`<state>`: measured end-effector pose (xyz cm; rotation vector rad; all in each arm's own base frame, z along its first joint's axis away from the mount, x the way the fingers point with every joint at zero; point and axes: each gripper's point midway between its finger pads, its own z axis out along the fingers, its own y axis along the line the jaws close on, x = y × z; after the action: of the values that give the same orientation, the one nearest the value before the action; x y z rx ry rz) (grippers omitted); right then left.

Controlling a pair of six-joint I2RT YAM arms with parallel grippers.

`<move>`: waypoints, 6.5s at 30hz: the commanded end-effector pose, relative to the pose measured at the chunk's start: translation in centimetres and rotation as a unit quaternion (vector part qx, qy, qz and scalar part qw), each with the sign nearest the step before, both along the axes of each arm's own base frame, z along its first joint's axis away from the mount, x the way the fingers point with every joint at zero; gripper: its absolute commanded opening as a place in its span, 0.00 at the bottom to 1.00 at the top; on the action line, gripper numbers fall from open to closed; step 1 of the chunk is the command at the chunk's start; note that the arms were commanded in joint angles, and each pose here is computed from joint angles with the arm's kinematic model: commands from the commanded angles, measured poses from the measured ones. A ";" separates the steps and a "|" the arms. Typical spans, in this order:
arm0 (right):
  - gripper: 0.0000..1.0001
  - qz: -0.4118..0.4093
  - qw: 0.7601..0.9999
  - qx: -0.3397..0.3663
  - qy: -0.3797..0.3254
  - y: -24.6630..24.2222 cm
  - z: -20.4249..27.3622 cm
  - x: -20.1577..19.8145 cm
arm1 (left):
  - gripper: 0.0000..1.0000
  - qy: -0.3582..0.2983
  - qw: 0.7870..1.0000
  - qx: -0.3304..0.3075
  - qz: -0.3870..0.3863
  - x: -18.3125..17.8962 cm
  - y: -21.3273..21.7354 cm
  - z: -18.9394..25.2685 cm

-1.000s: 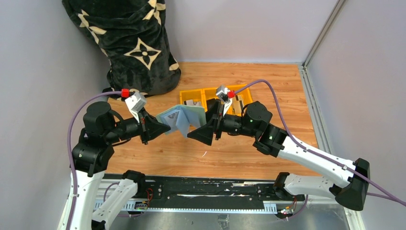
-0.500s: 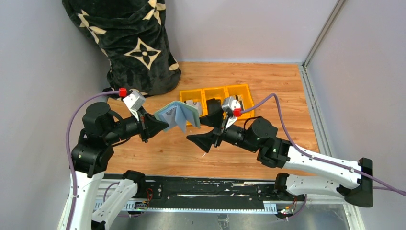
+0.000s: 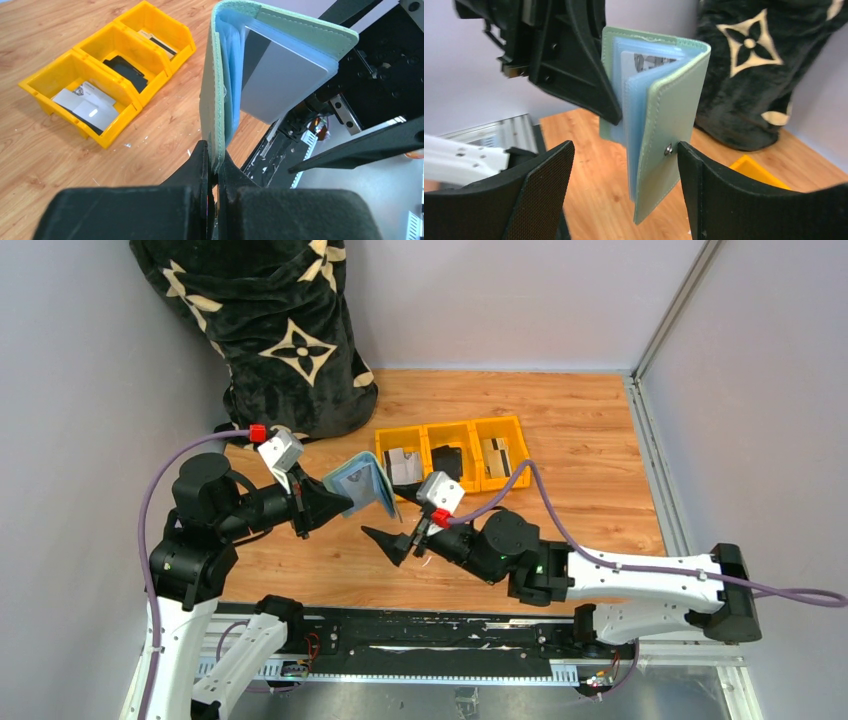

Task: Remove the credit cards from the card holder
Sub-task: Remove the credit card from the card holder, then place the credit card in the storage box.

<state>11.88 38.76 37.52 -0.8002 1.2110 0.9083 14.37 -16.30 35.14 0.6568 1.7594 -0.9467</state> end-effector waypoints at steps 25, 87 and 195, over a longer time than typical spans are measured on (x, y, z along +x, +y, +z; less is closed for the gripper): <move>0.00 0.027 0.992 0.100 0.068 -6.9 5.4 0.8 | 0.25 0.008 0.993 -0.029 -0.114 -3.3 -1.8 1.1; 0.50 0.060 0.954 0.166 0.243 -12.2 6.1 4.7 | 0.00 0.109 0.993 -0.002 -0.046 0.6 -1.5 -2.7; 0.00 0.112 0.917 0.118 0.365 -13.9 -2.0 7.3 | 0.00 0.104 0.963 -0.105 -0.225 -5.7 -3.5 3.2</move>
<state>16.82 26.23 38.18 -0.4789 1.4847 1.6920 9.75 -19.85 36.54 0.8077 1.7579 -1.5358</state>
